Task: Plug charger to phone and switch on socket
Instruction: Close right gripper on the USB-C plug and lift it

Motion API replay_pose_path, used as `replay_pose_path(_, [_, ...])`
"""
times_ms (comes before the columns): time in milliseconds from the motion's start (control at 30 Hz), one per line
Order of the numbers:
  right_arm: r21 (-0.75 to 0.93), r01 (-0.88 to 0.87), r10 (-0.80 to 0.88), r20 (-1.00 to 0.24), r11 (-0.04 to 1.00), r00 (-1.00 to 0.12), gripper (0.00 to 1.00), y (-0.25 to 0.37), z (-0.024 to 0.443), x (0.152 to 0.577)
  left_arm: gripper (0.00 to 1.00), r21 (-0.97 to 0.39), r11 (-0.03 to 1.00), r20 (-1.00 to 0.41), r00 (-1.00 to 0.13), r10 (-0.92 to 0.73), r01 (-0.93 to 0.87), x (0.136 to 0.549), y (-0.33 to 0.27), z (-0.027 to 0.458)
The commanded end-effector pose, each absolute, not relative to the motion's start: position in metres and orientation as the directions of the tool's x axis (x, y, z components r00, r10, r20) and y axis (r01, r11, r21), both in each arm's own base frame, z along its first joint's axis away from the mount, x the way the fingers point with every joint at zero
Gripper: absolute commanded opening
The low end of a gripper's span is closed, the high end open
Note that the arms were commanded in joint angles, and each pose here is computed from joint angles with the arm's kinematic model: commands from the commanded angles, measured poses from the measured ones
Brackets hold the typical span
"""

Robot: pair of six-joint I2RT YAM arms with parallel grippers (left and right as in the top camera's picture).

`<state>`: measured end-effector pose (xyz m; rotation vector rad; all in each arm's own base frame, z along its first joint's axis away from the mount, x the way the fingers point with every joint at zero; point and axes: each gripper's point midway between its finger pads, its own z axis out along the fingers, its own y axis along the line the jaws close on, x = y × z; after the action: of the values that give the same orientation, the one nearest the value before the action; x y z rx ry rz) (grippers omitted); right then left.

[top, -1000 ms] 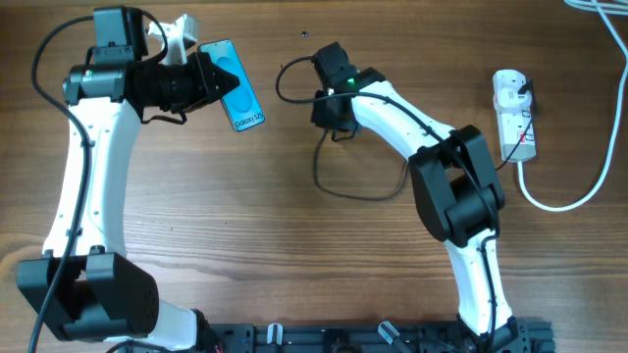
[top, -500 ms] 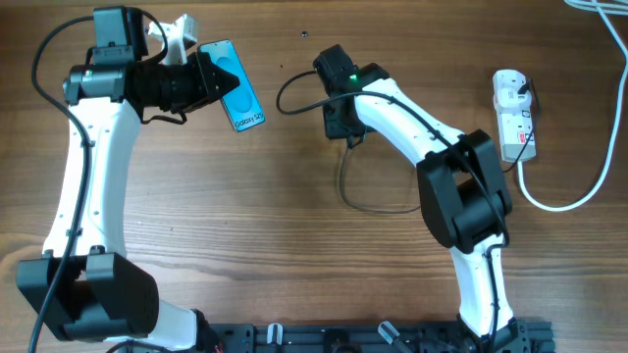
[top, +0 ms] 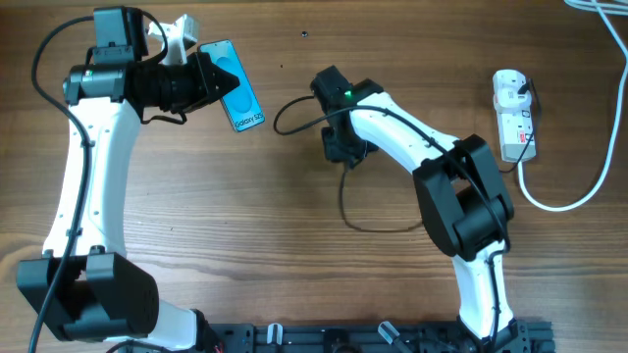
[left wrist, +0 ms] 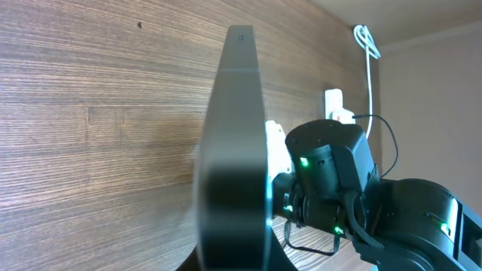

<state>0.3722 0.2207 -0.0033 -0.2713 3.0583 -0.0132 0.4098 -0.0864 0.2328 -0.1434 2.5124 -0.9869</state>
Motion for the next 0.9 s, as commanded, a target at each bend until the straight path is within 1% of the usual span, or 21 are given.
replay_pose_path(0, [-0.003, -0.159, -0.159, 0.013, 0.987, -0.987, 0.22, 0.218, -0.015, 0.351, 0.04, -0.679, 0.731, -0.358, -0.9, -0.247, 0.07, 0.411, -0.088, 0.235])
replay_pose_path(133, [-0.005, -0.127, -0.126, 0.047, 0.992, -0.991, 0.24, 0.215, -0.015, 0.343, 0.04, -0.68, 0.731, -0.351, -0.903, -0.247, 0.064, 0.409, -0.088, 0.234])
replay_pose_path(200, [0.073, -0.12, -0.126, 0.087, 0.99, -0.988, 0.24, 0.228, -0.014, 0.335, 0.04, -0.68, 0.731, -0.347, -0.905, -0.247, 0.061, 0.409, -0.088, 0.233])
replay_pose_path(333, [0.092, -0.075, -0.08, 0.049, 0.993, -0.996, 0.23, 0.234, -0.015, 0.344, 0.04, -0.68, 0.731, -0.345, -0.905, -0.247, 0.06, 0.408, -0.088, 0.233])
replay_pose_path(367, [0.098, -0.062, -0.066, 0.038, 0.993, -0.997, 0.12, 0.236, -0.015, 0.347, 0.04, -0.68, 0.73, -0.343, -0.906, -0.248, 0.058, 0.408, -0.088, 0.233])
replay_pose_path(400, [0.097, -0.051, -0.055, 0.033, 0.994, -0.998, 0.04, 0.236, -0.015, 0.349, 0.04, -0.681, 0.73, -0.343, -0.906, -0.247, 0.058, 0.408, -0.088, 0.233])
replay_pose_path(467, [0.092, -0.037, -0.039, 0.018, 0.995, -0.999, 0.04, 0.236, -0.015, 0.352, 0.04, -0.681, 0.73, -0.343, -0.906, -0.247, 0.058, 0.408, -0.088, 0.233])
replay_pose_path(567, [0.032, 0.039, 0.04, -0.026, 0.999, -0.999, 0.04, 0.223, -0.015, 0.363, 0.04, -0.681, 0.73, -0.343, -0.906, -0.247, 0.058, 0.408, -0.088, 0.233])
replay_pose_path(633, [0.043, 0.05, 0.052, -0.044, 0.998, -0.998, 0.04, 0.221, -0.012, 0.369, 0.04, -0.681, 0.73, -0.343, -0.906, -0.247, 0.058, 0.408, -0.088, 0.233])
replay_pose_path(867, [0.08, -0.059, -0.047, -0.153, 0.995, -0.987, 0.04, 0.222, 0.042, 0.378, 0.04, -0.681, 0.73, -0.339, -0.908, -0.248, 0.055, 0.407, -0.088, 0.233])
